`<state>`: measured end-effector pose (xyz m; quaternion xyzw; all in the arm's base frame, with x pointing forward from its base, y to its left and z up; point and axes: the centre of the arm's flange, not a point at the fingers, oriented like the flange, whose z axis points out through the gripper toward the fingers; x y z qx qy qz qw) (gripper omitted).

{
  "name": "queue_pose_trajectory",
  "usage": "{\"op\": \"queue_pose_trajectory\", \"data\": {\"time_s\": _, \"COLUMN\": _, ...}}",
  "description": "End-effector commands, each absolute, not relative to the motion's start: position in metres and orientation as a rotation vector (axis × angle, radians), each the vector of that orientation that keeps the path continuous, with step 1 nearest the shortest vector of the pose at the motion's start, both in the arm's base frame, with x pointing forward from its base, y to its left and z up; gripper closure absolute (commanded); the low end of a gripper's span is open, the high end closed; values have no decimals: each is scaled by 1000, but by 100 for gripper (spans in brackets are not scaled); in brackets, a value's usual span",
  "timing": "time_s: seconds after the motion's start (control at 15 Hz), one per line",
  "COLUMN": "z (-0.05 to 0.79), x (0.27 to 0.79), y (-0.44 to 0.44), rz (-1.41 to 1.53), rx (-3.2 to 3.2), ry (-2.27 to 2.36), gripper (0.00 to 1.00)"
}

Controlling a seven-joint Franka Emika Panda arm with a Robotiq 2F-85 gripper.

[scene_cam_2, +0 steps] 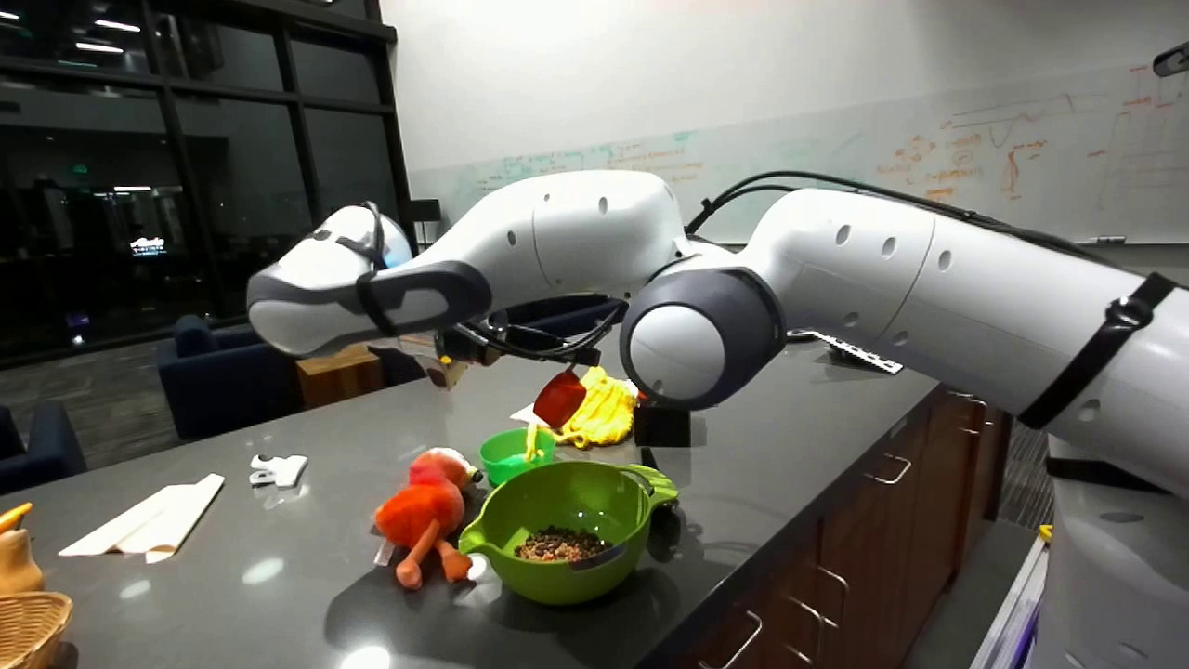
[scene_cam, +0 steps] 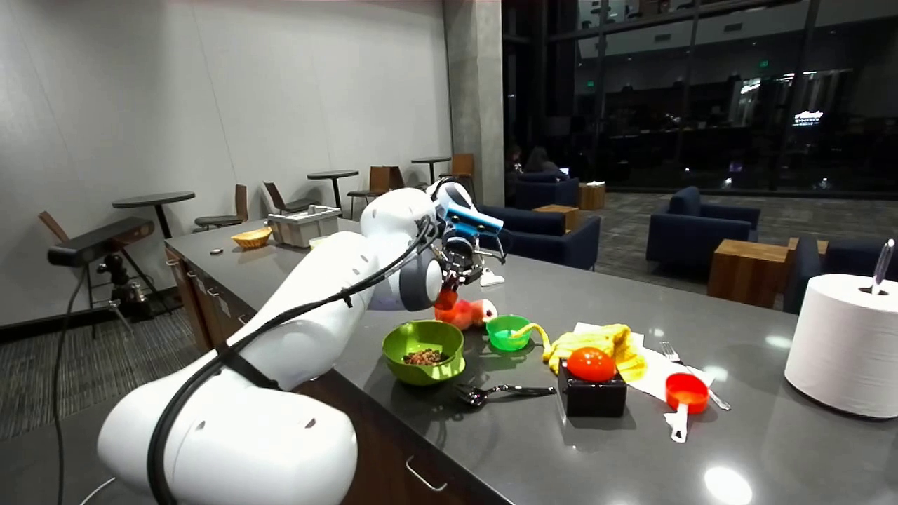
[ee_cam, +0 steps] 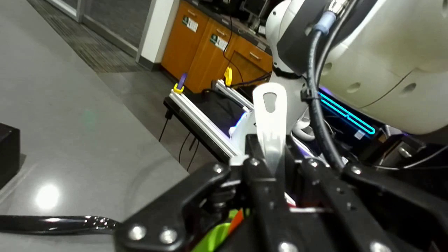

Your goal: Pour the contents from the measuring cup on the left into the light green bowl.

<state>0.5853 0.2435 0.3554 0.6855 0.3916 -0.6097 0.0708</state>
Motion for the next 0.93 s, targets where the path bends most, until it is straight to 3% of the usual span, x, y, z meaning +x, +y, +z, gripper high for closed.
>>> {"op": "queue_pose_trajectory", "data": {"time_s": 0.0, "z": 377, "x": 557, "y": 204, "rz": -1619, "rx": 2256, "ry": 1237, "gripper": 96}}
{"op": "queue_pose_trajectory", "data": {"time_s": 0.87, "z": 372, "x": 643, "y": 122, "rz": -594, "rx": 2544, "ry": 1131, "gripper": 96}}
